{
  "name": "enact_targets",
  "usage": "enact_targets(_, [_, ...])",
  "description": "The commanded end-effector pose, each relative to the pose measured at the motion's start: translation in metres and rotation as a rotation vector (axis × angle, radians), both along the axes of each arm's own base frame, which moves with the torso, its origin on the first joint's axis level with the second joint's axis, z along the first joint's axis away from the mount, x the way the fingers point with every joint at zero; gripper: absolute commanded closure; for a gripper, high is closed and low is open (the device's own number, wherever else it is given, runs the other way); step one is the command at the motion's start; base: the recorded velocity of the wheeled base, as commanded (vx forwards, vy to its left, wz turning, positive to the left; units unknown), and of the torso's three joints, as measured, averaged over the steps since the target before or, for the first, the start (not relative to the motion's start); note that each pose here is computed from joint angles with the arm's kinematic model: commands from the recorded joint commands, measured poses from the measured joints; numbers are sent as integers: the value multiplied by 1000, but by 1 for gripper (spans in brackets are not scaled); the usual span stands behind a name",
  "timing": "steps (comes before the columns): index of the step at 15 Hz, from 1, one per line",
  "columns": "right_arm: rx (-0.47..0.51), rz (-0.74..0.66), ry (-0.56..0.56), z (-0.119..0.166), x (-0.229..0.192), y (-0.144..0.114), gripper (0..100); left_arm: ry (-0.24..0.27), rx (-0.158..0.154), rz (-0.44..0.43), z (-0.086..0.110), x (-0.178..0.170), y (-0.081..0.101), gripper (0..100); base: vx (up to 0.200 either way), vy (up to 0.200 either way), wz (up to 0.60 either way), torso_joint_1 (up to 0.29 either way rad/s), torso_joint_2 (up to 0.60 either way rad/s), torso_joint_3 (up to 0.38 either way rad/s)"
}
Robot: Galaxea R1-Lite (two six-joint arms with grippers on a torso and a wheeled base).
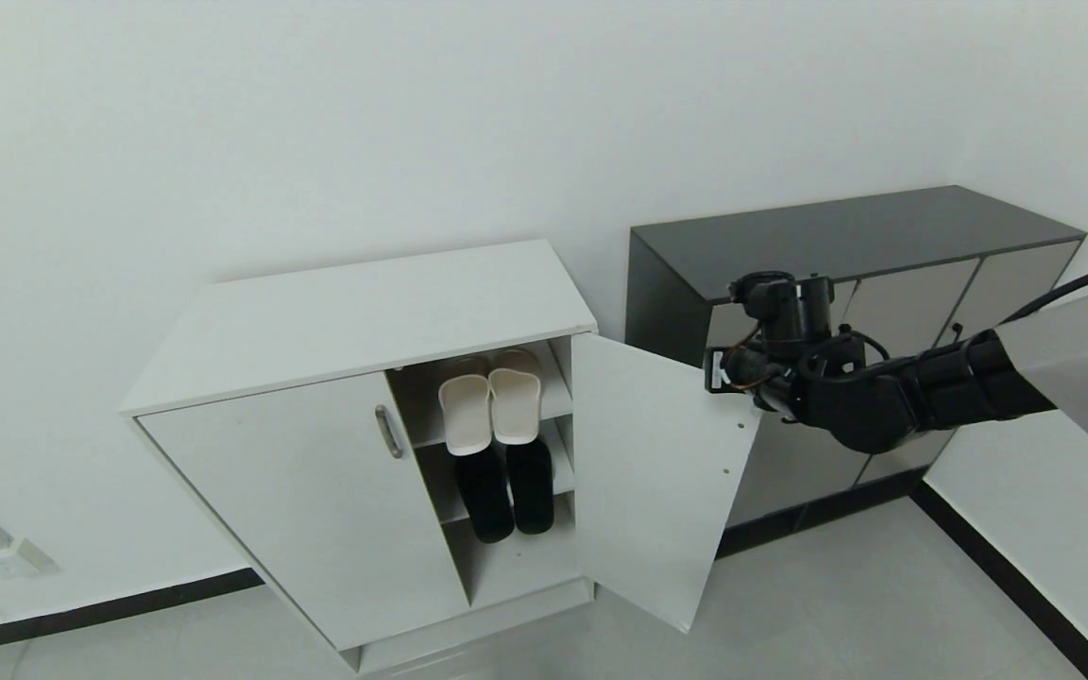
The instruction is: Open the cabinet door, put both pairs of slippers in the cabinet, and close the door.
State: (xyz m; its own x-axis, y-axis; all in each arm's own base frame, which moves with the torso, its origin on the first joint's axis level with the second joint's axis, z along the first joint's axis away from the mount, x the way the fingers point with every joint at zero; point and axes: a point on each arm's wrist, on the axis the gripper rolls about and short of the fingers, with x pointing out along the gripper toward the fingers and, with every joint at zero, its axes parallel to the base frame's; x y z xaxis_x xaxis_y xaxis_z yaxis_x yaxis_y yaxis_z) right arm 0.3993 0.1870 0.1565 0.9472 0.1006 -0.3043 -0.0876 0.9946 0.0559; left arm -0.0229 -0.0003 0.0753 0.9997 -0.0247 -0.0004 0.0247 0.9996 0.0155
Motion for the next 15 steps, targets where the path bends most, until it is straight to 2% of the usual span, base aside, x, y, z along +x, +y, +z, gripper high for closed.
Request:
enact_targets(1, [-7, -2, 14, -9, 4, 1, 100, 1, 0, 0, 0, 0, 0, 100, 0, 0, 0, 0, 0, 0])
enact_targets(8, [-5, 12, 26, -12, 1, 8, 100, 1, 0, 0, 0, 0, 0, 100, 0, 0, 0, 0, 0, 0])
enact_targets(13, [10, 204, 22, 12, -77, 61, 100, 1, 0, 0, 0, 0, 0, 100, 0, 0, 0, 0, 0, 0])
enact_targets(15, [18, 259, 6, 23, -98, 71, 100, 1, 0, 0, 0, 0, 0, 100, 0, 0, 0, 0, 0, 0])
